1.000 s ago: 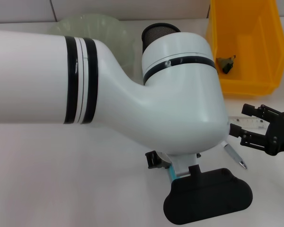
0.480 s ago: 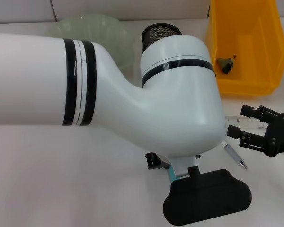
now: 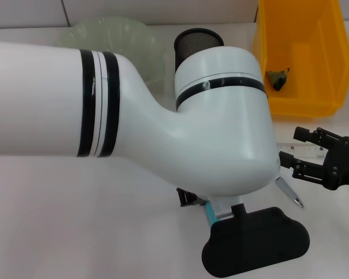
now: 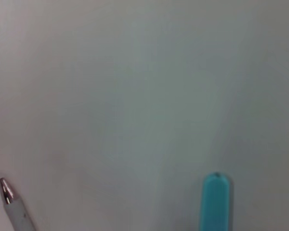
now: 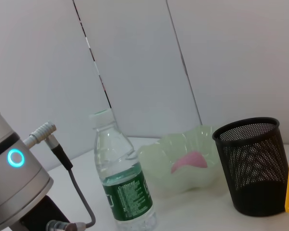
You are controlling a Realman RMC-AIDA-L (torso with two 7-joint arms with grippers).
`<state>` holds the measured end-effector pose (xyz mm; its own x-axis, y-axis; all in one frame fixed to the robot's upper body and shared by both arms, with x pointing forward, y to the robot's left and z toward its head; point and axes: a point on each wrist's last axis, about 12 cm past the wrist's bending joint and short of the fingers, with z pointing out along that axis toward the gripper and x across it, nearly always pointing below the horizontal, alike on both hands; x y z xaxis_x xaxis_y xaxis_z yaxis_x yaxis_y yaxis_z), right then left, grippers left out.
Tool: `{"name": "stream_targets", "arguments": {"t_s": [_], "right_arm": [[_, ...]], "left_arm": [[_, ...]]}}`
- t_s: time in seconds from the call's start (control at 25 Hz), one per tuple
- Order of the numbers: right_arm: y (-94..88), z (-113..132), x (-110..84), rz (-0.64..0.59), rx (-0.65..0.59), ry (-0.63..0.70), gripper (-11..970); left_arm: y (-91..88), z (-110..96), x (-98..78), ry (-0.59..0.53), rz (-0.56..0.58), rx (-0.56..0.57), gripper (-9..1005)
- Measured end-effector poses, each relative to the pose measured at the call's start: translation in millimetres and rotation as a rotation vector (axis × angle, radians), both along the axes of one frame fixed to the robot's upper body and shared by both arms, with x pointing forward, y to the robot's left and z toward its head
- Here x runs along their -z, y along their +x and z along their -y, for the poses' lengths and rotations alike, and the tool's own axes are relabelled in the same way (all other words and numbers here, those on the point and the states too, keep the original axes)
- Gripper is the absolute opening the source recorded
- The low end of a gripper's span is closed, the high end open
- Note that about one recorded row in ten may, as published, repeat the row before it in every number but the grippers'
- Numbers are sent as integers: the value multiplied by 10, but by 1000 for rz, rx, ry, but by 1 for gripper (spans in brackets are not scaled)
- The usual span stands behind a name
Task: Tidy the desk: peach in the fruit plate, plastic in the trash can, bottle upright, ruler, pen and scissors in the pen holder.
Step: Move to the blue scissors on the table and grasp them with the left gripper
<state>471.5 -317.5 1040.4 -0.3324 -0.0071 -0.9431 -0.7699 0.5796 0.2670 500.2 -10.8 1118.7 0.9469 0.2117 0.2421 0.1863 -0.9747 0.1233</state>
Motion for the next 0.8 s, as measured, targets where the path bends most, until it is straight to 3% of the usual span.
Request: {"name": "stream_targets", "arguments": {"t_s": [0.4,0.52,0.8], "right_arm": [[33,-16,-16,5,-6,1,825],[30,-21,-12,3,-7,3,825],[24,-30,-4,-1,-8,7,825]], "left_arm": [[12,10,-2,-5,5,-1,353],[7,2,18,-1,8,8,422],[5,-2,29,0,8,14,417]]}}
